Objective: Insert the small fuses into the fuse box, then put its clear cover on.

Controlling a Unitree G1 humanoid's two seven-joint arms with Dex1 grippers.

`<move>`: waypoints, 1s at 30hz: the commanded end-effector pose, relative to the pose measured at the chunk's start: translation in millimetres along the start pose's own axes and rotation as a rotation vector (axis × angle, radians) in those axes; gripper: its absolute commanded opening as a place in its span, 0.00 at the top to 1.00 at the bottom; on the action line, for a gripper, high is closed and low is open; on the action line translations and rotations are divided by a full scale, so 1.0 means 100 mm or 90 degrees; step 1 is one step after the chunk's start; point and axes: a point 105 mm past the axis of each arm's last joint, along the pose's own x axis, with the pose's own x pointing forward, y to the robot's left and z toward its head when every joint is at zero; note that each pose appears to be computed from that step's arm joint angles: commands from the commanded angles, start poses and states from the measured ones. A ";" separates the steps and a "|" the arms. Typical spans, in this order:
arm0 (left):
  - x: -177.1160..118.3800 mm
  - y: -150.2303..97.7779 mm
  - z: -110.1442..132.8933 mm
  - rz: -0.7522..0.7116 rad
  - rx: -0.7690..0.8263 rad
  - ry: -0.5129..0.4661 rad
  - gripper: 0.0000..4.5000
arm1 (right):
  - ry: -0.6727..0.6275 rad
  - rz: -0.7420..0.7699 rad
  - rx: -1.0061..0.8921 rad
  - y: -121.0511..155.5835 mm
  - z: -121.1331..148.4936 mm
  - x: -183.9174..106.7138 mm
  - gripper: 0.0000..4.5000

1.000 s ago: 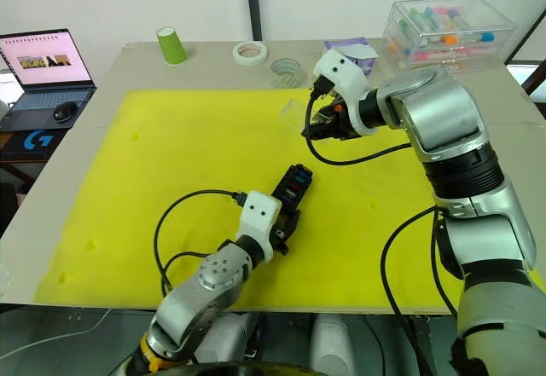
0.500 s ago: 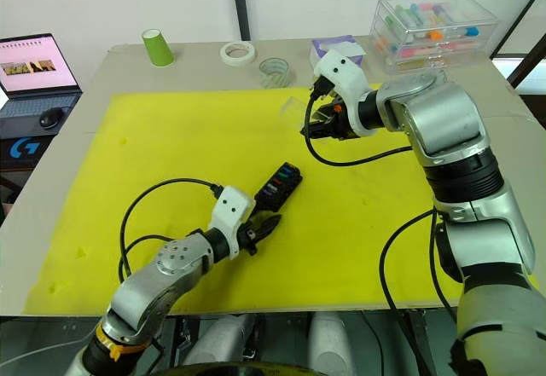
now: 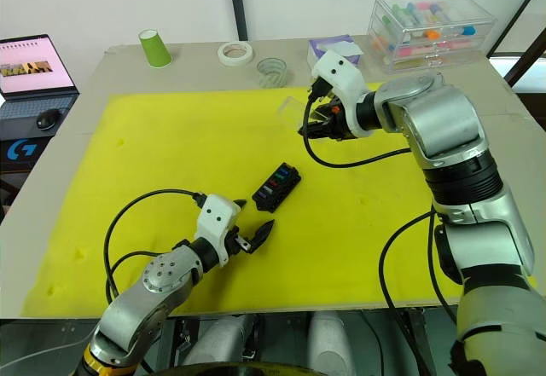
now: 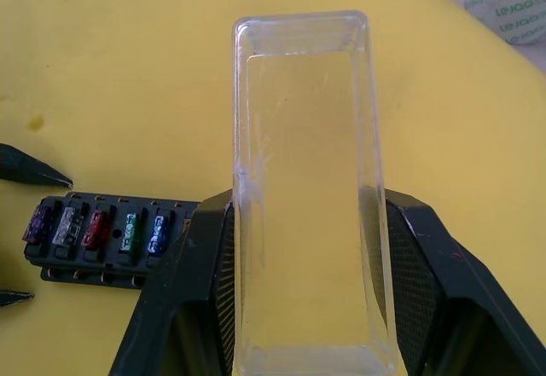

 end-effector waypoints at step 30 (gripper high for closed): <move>0.50 -0.03 -0.06 -0.135 0.058 0.000 0.07 | -0.039 -0.010 -0.031 0.03 0.18 -0.07 0.58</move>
